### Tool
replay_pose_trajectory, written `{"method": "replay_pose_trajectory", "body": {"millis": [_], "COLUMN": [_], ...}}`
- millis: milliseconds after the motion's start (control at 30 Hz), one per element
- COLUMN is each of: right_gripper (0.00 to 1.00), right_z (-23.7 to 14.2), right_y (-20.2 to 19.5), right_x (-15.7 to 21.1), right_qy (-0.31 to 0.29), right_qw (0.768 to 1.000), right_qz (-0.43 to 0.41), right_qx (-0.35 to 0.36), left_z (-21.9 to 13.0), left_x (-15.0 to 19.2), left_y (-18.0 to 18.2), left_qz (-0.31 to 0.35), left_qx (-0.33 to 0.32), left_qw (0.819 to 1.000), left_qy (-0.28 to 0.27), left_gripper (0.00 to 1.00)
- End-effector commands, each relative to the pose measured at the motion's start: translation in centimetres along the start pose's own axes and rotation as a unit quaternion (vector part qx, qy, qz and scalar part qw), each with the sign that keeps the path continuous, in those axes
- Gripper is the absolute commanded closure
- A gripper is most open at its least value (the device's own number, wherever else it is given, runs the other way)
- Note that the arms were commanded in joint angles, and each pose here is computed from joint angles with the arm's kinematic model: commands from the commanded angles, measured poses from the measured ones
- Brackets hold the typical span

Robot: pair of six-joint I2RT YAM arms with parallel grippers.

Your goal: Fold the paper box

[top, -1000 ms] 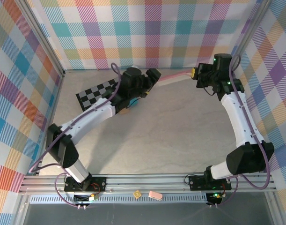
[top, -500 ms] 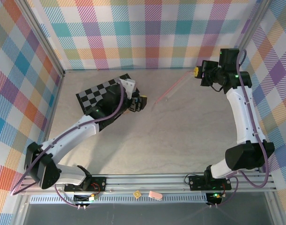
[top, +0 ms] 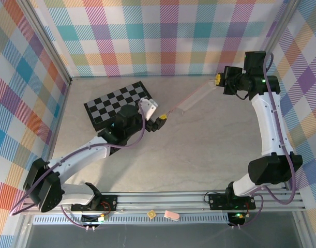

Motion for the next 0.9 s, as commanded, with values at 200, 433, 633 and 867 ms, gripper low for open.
{"method": "replay_pose_trajectory", "body": {"millis": [200, 433, 633, 867], "right_gripper": [1.0, 1.0, 1.0, 1.0], "right_z": [-0.7, -0.5, -0.6, -0.6], "right_y": [1.0, 0.9, 1.1, 1.1], "right_x": [0.5, 0.3, 0.4, 0.2], "right_qy": [0.015, 0.018, 0.02, 0.019], "right_qw": [1.0, 1.0, 1.0, 1.0], "right_qz": [-0.001, 0.005, 0.006, 0.011], "right_qx": [-0.003, 0.0, -0.004, -0.005], "left_z": [0.7, 4.9, 6.1, 6.5], "left_x": [1.6, 0.7, 1.0, 0.5], "left_y": [-1.7, -1.8, -1.8, -1.6], "left_qz": [0.014, -0.018, -0.034, -0.059], "left_qx": [-0.004, 0.01, -0.014, -0.017], "left_qw": [1.0, 0.999, 0.999, 0.998], "left_qy": [-0.003, -0.032, -0.024, -0.02], "left_gripper": [0.17, 0.18, 0.34, 0.82]}}
Point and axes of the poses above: each hand's point on the last joint's axis, 136 mm out from that joint toward the fingers, its own z axis out along the fingers, its own y axis along the line the jaws close on, x = y × z, the point moved 9 cm from there along -z, back along the fingers, and after that the axes turned 5 degrees about z, right-handed, at the moved point
